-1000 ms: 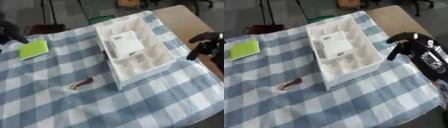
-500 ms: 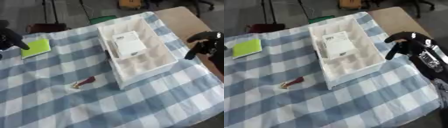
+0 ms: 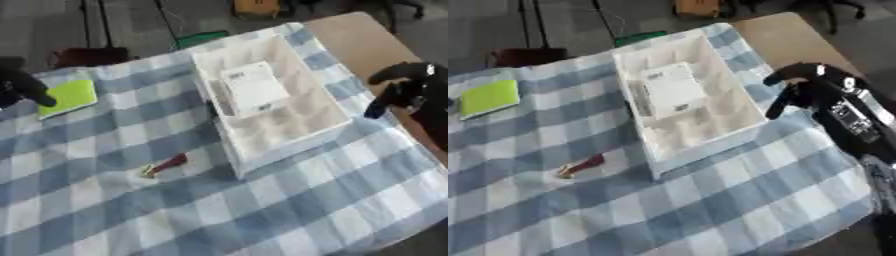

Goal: Pick up objects on the table and place them in the box.

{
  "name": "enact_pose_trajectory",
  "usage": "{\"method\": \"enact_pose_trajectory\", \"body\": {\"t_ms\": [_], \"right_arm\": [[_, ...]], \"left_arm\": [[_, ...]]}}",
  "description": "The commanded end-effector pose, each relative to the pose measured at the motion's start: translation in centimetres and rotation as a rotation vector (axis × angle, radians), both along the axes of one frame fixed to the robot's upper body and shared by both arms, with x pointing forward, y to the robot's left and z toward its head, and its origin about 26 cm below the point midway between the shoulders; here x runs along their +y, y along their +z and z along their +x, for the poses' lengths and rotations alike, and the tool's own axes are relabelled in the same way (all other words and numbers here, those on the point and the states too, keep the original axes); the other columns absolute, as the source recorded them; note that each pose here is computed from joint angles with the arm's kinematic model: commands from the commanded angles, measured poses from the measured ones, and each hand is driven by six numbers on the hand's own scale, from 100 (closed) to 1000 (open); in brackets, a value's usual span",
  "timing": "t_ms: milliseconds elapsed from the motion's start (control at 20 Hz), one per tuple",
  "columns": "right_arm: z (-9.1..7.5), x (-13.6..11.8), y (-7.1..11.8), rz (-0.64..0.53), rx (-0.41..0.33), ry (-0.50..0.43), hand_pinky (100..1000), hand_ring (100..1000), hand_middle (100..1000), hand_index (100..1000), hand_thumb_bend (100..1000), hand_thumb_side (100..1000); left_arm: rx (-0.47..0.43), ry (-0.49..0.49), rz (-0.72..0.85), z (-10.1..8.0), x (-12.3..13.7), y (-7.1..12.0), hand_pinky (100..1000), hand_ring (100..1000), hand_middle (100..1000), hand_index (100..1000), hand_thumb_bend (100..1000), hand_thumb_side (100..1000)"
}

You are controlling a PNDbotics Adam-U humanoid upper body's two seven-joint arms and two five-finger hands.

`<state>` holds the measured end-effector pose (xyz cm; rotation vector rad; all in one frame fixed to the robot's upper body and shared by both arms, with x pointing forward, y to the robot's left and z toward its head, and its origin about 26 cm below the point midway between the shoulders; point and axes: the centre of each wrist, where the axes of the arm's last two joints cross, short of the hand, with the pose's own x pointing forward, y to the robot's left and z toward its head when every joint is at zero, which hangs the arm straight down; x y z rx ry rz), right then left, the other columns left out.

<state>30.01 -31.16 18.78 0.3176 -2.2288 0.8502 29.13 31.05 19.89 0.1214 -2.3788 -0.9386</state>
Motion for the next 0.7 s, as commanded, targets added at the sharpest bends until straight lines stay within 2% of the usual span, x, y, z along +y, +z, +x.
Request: {"method": "enact_pose_trajectory", "body": {"t_ms": [50, 150, 200, 250, 500, 550, 600, 650, 700], "right_arm": [[-0.1, -0.4, 0.8, -0.024, -0.018, -0.011, 578, 544, 738, 812, 100, 737], [-0.1, -0.4, 0.8, -0.025, -0.019, -0.01, 578, 544, 738, 812, 100, 737], [-0.1, -0.4, 0.8, -0.024, -0.018, -0.009, 578, 544, 738, 812, 100, 737], [-0.1, -0.4, 0.8, -0.023, -0.018, -0.008, 578, 544, 738, 812, 100, 737], [-0.1, -0.3, 0.6, -0.023, -0.015, -0.008, 578, 543, 738, 811, 100, 742], [-0.1, -0.3, 0.6, -0.025, -0.014, -0.008, 578, 543, 738, 811, 100, 742], [-0.1, -0.3, 0.6, -0.026, -0.014, -0.008, 578, 544, 738, 811, 100, 739], [-0.1, -0.3, 0.6, -0.027, -0.015, -0.006, 578, 544, 738, 811, 100, 739], [-0.1, -0.3, 0.6, -0.027, -0.015, -0.005, 578, 544, 738, 812, 100, 739]], "left_arm": [[-0.14, 0.12, 0.155, -0.3, 0.5, 1.3, 878, 794, 773, 637, 653, 398], [-0.176, 0.167, 0.189, -0.3, 0.2, 1.1, 879, 794, 775, 634, 658, 390], [-0.183, 0.188, 0.199, -0.3, 0.1, 1.0, 875, 788, 769, 619, 597, 361], [-0.187, 0.208, 0.208, -0.3, 0.1, 0.9, 875, 788, 769, 619, 597, 361], [-0.195, 0.271, 0.252, -0.2, -0.4, 0.6, 879, 788, 766, 594, 471, 309], [-0.196, 0.28, 0.268, -0.2, -0.5, 0.7, 879, 788, 766, 594, 471, 309], [-0.193, 0.279, 0.298, -0.2, -0.6, 0.7, 898, 807, 789, 597, 376, 234], [-0.179, 0.257, 0.38, -0.1, -1.1, 0.6, 898, 807, 789, 597, 376, 234], [-0.166, 0.242, 0.441, 0.0, -1.5, 0.6, 902, 813, 795, 597, 326, 230]]}}
